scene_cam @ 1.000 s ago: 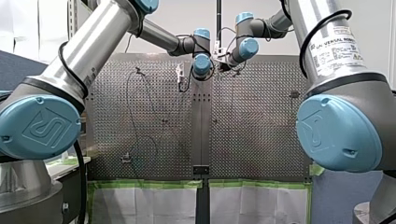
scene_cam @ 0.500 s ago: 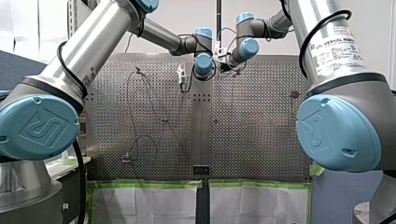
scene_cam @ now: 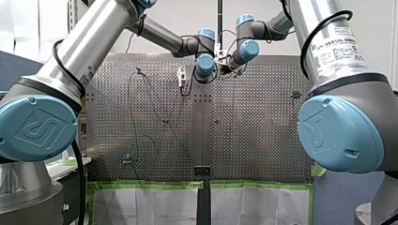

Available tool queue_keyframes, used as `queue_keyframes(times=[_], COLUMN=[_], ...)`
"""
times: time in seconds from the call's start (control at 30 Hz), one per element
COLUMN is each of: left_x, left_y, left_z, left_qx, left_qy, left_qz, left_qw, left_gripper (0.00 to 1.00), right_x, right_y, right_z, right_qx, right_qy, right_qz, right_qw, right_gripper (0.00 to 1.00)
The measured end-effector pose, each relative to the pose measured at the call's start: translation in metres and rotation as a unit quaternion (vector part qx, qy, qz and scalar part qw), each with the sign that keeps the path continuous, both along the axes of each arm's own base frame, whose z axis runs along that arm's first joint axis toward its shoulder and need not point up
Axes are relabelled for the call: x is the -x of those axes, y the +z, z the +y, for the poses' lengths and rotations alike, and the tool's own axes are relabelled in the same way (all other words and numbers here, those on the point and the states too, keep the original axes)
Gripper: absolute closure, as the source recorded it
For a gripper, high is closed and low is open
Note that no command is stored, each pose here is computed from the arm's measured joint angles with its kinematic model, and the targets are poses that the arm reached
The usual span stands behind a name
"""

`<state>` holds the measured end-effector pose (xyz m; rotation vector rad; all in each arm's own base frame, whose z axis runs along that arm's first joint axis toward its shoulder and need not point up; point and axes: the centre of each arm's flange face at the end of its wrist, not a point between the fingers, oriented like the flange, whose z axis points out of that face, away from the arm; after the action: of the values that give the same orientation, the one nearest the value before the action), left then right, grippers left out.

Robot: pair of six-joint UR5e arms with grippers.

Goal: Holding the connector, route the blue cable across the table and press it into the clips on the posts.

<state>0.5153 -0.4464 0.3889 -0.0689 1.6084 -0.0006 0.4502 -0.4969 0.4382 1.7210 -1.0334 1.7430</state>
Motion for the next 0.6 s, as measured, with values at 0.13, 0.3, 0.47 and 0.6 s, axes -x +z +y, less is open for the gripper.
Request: queue_keyframes(times=[0.13,0.3,0.47,0.6], left_x=[0.008,0.014,0.016,0.017], left_y=[0.008,0.011,-0.003,-0.015], left_z=[0.005,0.010,0.013,0.015], left_qx=[0.014,0.034,0.039,0.041], left_qy=[-0.002,-0.002,-0.001,0.001], left_qz=[-0.012,-0.025,-0.027,-0.027], left_qw=[0.9998,0.9991,0.9989,0.9988], left_gripper=[1.00,1.00,1.00,1.00], right_x=[-0.001,-0.006,-0.008,-0.009], right_y=[-0.003,-0.011,-0.019,-0.021], right_z=[0.002,0.008,0.013,0.015], right_qx=[-0.002,-0.010,-0.017,-0.019], right_qy=[0.001,0.006,0.010,0.012], right_qz=[0.001,0.006,0.010,0.011], right_qw=[1.0000,0.9999,0.9997,0.9997], right_gripper=[1.00,1.00,1.00,1.00])
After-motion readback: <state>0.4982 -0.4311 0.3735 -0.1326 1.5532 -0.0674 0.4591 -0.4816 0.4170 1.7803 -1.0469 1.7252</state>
